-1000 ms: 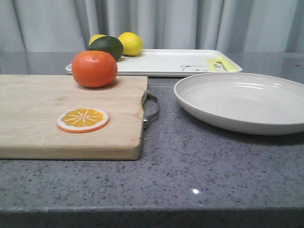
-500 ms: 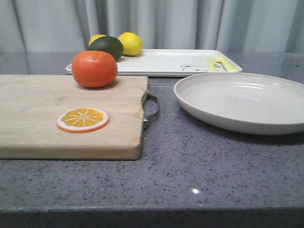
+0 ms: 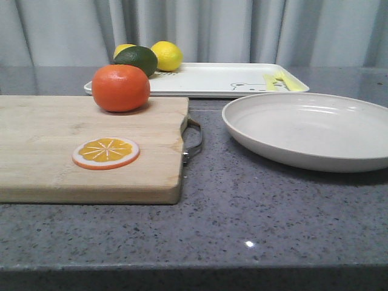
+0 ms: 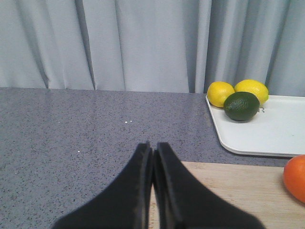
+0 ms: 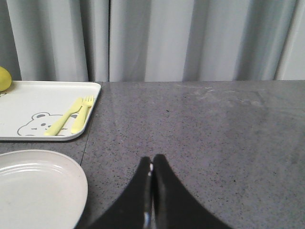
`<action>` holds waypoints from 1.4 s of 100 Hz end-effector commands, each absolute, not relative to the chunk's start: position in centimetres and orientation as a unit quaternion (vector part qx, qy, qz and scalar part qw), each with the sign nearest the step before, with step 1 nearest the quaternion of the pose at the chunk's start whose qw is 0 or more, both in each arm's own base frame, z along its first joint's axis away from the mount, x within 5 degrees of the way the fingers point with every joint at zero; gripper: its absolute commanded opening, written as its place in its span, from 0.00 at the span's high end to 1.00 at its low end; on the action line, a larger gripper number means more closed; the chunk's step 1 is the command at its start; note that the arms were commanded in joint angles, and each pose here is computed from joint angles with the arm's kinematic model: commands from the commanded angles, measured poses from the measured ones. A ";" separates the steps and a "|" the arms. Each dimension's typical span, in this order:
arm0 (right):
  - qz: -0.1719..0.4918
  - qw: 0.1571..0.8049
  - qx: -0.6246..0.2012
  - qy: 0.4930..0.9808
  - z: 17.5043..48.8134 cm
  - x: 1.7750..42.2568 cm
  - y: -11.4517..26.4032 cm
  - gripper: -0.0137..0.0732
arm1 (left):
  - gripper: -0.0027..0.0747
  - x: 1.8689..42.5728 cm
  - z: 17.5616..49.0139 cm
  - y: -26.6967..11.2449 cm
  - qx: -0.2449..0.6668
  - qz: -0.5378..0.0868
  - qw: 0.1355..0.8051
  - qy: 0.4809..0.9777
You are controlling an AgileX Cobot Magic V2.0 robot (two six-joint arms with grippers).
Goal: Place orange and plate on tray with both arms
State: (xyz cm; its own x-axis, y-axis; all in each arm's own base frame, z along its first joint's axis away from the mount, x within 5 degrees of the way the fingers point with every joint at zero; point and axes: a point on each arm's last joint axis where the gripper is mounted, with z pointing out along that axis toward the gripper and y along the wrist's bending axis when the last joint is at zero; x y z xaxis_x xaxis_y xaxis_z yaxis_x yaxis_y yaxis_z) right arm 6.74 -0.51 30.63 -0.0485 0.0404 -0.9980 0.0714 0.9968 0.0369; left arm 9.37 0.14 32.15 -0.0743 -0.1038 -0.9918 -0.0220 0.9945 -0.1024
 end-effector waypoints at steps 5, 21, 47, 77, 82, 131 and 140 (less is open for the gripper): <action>-0.011 0.712 0.034 0.701 33.8 7.7 -0.5 0.91 | 0.99 9.8 33.8 0.1 -0.046 -0.037 0.700 0.711; -0.011 0.720 0.033 0.693 34.3 8.0 -0.5 0.91 | 0.99 9.8 33.8 0.1 -0.044 -0.034 0.701 0.711; -0.011 0.719 0.033 0.694 34.3 8.0 -0.5 0.91 | 0.99 10.0 33.5 0.0 -0.055 -0.050 0.686 0.724; -0.011 0.719 0.033 0.694 34.3 8.0 -0.5 0.91 | 0.52 12.7 33.1 0.1 -0.057 -0.048 0.645 0.760; -0.011 0.719 0.033 0.694 34.3 8.0 -0.5 0.91 | 0.42 13.4 33.4 0.1 -0.058 -0.048 0.640 0.765; -0.011 0.719 0.033 0.694 34.3 8.0 -0.5 0.91 | 0.34 23.1 38.8 -2.6 0.033 -0.065 0.549 0.833; -0.011 0.719 0.033 0.694 34.3 8.0 -0.5 0.91 | 0.28 25.1 39.1 -4.3 0.070 -0.074 0.540 0.835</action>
State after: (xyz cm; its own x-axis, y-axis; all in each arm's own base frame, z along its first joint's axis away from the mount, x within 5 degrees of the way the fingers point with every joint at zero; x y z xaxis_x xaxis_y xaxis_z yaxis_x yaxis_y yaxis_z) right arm 7.94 -0.58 32.50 -0.0649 0.0413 -0.9970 0.0723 0.9967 0.0366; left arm 23.61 -2.78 36.93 -0.4867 0.0085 -0.8735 0.1309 0.9894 -0.0633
